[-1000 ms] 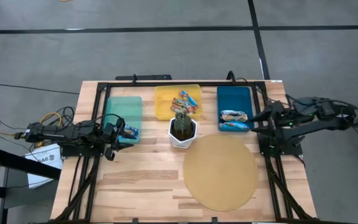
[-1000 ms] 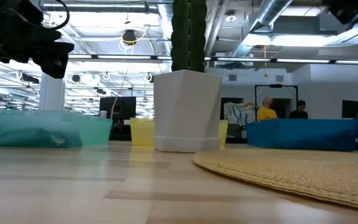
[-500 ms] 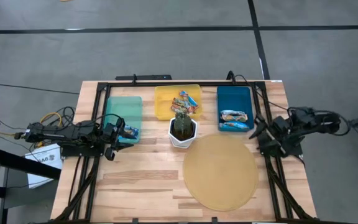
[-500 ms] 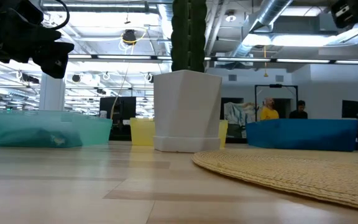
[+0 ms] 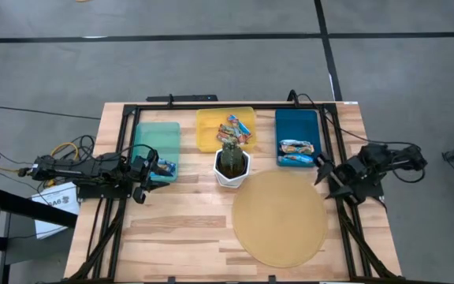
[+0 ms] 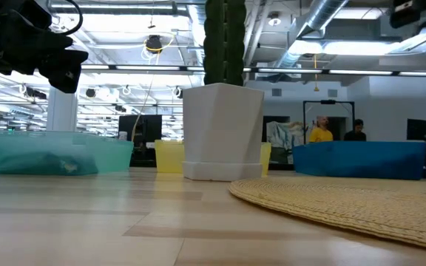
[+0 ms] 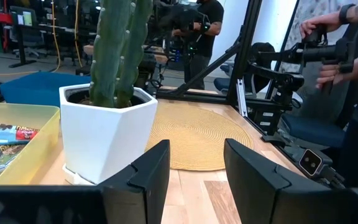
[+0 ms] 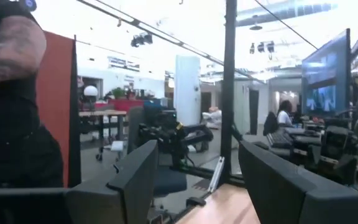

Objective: Pick and place Granola Bars by type
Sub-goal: Return to Home Position

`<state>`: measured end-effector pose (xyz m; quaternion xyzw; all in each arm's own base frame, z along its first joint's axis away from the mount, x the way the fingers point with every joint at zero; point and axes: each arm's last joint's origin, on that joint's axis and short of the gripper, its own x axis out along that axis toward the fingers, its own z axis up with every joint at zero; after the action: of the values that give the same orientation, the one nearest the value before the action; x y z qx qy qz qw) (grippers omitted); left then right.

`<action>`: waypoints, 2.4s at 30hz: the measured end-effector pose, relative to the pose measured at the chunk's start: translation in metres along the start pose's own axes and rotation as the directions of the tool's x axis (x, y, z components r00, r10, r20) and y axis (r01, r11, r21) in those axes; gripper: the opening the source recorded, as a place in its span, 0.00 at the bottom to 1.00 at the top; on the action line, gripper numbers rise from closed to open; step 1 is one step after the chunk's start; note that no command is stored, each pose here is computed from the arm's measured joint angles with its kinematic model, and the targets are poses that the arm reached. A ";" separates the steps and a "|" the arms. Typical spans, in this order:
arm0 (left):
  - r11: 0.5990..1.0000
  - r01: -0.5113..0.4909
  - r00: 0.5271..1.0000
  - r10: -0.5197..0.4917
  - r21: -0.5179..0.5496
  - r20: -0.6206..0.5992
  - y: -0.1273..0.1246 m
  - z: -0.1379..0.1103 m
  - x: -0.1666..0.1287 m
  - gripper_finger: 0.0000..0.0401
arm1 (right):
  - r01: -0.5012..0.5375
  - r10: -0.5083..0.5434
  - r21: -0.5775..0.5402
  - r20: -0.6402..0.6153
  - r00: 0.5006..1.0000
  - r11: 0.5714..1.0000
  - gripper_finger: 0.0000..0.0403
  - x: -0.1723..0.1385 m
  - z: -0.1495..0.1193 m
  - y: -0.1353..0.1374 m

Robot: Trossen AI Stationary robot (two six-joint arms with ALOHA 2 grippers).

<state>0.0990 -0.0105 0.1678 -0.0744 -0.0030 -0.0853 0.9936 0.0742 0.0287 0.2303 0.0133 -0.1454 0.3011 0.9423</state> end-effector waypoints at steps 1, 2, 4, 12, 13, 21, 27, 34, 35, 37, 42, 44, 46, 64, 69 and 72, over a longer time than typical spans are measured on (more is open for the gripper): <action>1.000 0.000 1.000 0.000 0.000 0.000 0.000 0.000 0.000 0.36 | -0.011 0.011 -0.006 0.015 1.000 1.000 0.54 0.000 -0.002 0.000; 1.000 0.000 1.000 0.000 0.000 0.000 0.000 0.000 0.000 0.36 | -0.018 0.018 -0.005 0.014 1.000 1.000 0.54 0.001 -0.007 0.000; 1.000 0.000 1.000 0.000 0.000 0.000 0.000 0.000 0.000 0.36 | -0.025 0.025 -0.007 0.020 0.999 1.000 0.54 0.001 -0.015 0.000; 1.000 0.000 1.000 0.000 0.000 0.000 0.000 0.000 0.000 0.36 | -0.037 0.029 0.108 0.071 0.997 0.993 0.54 0.000 -0.031 -0.001; 1.000 0.000 1.000 0.000 0.000 0.000 0.000 0.000 0.000 0.36 | -0.016 0.008 0.136 0.063 0.998 0.991 0.54 0.000 -0.032 -0.002; 1.000 0.000 1.000 0.000 0.000 0.000 0.000 0.000 0.000 0.36 | 0.091 -0.100 0.197 0.034 0.994 0.976 0.52 0.000 -0.035 -0.005; 1.000 0.000 1.000 0.000 0.000 0.000 0.000 0.000 0.000 0.36 | 0.183 -0.177 0.225 -0.050 0.983 0.957 0.49 0.001 -0.044 -0.005; 1.000 0.000 1.000 0.000 0.000 0.000 0.000 0.000 0.000 0.36 | 0.330 -0.284 0.207 -0.226 0.932 0.921 0.48 -0.001 -0.061 -0.005; 1.000 0.000 1.000 0.000 0.000 0.000 0.000 0.000 0.000 0.36 | 0.332 -0.282 0.202 -0.241 0.929 0.921 0.48 -0.002 -0.063 -0.005; 1.000 0.000 1.000 0.000 0.000 0.000 0.000 0.000 0.000 0.36 | 0.330 -0.272 0.201 -0.269 0.924 0.922 0.48 -0.002 -0.066 -0.004; 1.000 0.000 1.000 0.000 0.000 0.000 0.000 0.000 0.000 0.36 | 0.302 -0.245 0.183 -0.279 0.928 0.935 0.48 -0.002 -0.065 -0.002; 1.000 0.000 1.000 0.000 0.000 0.000 0.000 0.000 0.000 0.36 | 0.306 -0.245 0.200 -0.279 0.928 0.931 0.48 -0.002 -0.065 -0.002; 1.000 0.000 1.000 0.000 0.000 0.000 0.000 0.000 0.000 0.36 | 0.308 -0.244 0.213 -0.279 0.929 0.927 0.48 -0.002 -0.065 -0.002; 1.000 0.000 1.000 0.000 0.000 0.000 0.000 0.000 0.000 0.36 | 0.306 -0.242 0.215 -0.279 0.929 0.927 0.47 -0.002 -0.064 -0.002; 1.000 0.000 1.000 0.000 0.000 0.000 0.000 0.000 0.000 0.36 | 0.306 -0.242 0.215 -0.278 0.930 0.927 0.47 -0.002 -0.064 -0.002; 1.000 0.000 1.000 0.000 0.000 0.000 0.000 0.000 0.000 0.36 | 0.305 -0.242 0.215 -0.275 0.930 0.928 0.48 -0.002 -0.064 -0.002</action>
<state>0.0990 -0.0105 0.1678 -0.0744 -0.0030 -0.0852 0.9936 0.0910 0.0330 0.1691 0.1172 0.0146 0.1811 0.9764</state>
